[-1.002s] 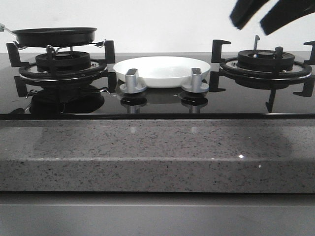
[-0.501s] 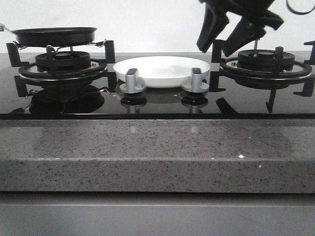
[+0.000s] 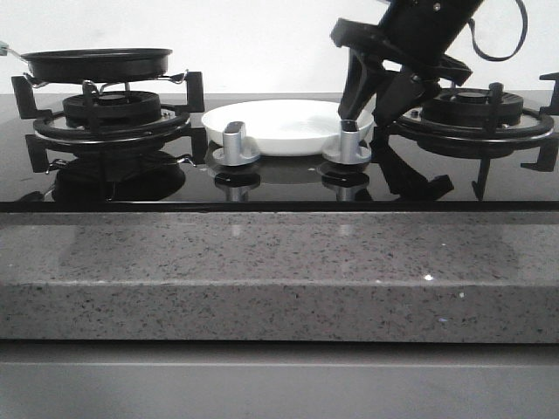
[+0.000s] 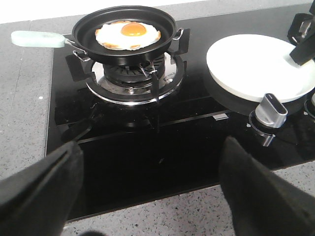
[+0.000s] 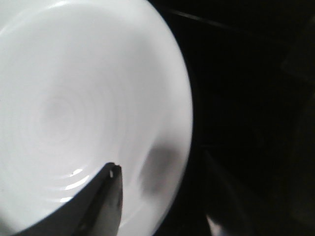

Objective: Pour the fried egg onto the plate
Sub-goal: 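Lower the right gripper onto the rim of the white plate and grasp it, then lift the white plate with the right gripper and bring it toward the pan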

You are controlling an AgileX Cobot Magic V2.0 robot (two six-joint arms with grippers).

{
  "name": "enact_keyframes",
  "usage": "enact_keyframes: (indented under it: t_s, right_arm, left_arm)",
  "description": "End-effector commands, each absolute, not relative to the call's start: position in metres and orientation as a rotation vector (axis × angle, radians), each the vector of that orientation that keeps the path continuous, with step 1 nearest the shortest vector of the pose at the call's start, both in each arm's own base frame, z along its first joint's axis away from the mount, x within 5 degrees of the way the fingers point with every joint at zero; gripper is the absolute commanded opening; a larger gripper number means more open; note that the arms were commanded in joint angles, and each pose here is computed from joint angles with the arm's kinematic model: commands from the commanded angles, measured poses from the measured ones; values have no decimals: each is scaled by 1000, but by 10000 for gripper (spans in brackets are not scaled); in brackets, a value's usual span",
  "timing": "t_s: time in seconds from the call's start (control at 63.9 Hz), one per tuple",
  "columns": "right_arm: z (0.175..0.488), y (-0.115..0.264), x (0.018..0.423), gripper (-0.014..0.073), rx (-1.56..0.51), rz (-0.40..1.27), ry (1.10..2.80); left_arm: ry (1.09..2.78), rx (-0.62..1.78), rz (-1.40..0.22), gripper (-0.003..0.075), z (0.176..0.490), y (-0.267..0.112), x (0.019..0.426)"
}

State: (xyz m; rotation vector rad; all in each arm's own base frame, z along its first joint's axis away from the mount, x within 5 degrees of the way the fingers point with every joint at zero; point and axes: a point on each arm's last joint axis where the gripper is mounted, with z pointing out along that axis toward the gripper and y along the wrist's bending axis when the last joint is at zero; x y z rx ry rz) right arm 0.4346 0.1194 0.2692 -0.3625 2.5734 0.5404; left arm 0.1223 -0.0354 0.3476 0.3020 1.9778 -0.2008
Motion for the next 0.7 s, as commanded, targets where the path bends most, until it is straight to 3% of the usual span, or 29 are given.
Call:
enact_keyframes:
  t_s: [0.0,0.203,0.61,0.689]
  right_arm:
    - [302,119,430,334,-380,546,2474]
    - [299,119,430,256,-386,552,2495]
    - [301,119,434,-71,-358,546,2449]
    - [302,119,436,-65,-343,550,2429]
  left_arm:
    - [1874,283,-220,563,365,-37,125]
    - [1874,283,-220,563,365,-37,125]
    - [1874,283,-220,563,365,-37,125]
    - [1874,283,-220,563,365,-37,125]
